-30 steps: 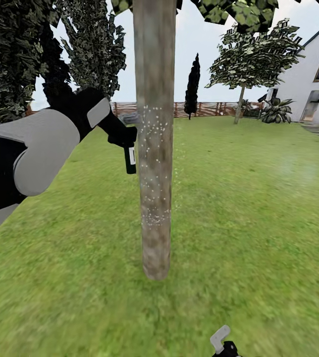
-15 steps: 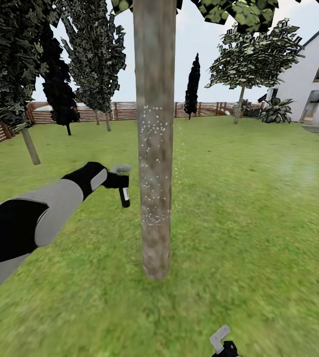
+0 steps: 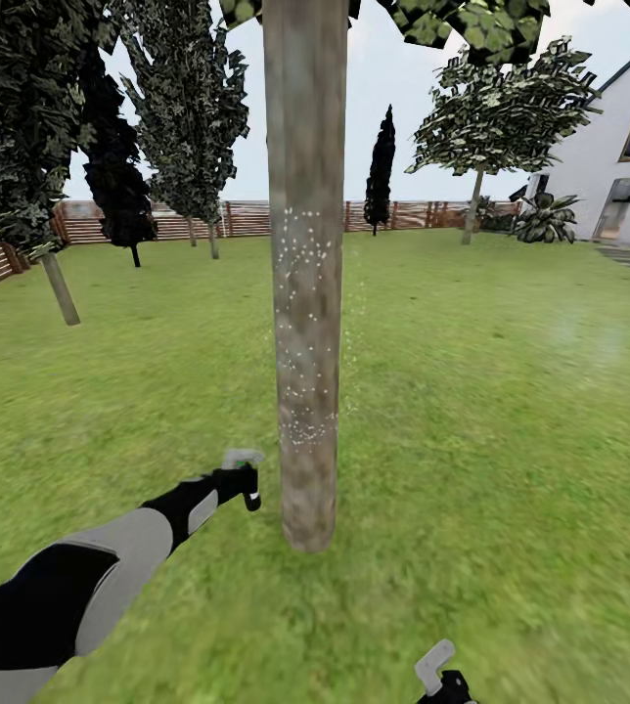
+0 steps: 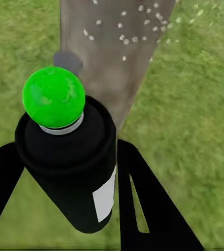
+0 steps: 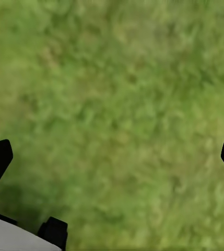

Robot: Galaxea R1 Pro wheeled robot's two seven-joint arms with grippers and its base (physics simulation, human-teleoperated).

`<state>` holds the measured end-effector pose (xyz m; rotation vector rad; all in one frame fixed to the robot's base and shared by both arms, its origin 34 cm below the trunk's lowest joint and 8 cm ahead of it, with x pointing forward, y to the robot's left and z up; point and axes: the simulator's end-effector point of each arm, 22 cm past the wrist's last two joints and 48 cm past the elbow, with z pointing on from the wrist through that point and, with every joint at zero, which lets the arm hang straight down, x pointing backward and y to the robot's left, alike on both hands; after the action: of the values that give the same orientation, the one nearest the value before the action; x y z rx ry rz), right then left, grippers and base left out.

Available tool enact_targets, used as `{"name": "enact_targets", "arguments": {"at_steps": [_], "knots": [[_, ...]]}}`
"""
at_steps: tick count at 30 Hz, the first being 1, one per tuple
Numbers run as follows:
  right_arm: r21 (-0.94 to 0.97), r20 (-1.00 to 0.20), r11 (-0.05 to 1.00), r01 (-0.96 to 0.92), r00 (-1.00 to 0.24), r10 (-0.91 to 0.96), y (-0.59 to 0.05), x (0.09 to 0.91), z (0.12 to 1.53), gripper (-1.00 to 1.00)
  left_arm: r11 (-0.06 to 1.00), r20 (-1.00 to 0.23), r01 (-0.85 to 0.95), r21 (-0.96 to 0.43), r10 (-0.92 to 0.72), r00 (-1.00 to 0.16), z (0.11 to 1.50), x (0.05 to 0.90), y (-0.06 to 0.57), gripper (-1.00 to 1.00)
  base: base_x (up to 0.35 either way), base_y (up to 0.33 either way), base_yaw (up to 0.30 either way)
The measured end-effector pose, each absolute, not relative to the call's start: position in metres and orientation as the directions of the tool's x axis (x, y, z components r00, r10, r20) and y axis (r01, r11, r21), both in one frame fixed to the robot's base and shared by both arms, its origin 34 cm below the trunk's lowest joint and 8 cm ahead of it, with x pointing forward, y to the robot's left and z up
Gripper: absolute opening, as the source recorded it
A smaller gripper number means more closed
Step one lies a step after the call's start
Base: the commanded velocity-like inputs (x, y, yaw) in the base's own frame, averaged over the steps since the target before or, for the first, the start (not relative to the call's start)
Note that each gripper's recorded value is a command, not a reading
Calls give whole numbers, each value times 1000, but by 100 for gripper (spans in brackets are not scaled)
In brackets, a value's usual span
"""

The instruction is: In the garden, pick up the pesticide atomizer on the floor and spray pesticide onto both trees until each tree trunk is fully covered.

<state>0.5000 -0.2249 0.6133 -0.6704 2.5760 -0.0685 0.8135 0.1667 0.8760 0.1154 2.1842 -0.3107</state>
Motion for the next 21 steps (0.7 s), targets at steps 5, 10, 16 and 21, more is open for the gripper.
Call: {"name": "enact_targets", "arguments": {"at_steps": [5,10,16,21], "knots": [[-147,-388,879,-453,-791,-472,-232,465,599,100,965,-796,183,-186,-39,-604,857,800,170,-100,1,111,0],[-133,-367,880,-457,-802,-472,-231,445,591,100,965,-795,184,-187,-39,-605,856,799,170,-100,73,324,-167],[-127,-363,879,-459,-804,-472,-230,439,589,100,965,-793,184,-188,-39,-608,856,798,170,-100,8,349,-290],[-125,-359,879,-460,-805,-473,-229,436,588,100,965,-791,183,-189,-40,-610,855,798,170,-100,0,350,-295]]}}
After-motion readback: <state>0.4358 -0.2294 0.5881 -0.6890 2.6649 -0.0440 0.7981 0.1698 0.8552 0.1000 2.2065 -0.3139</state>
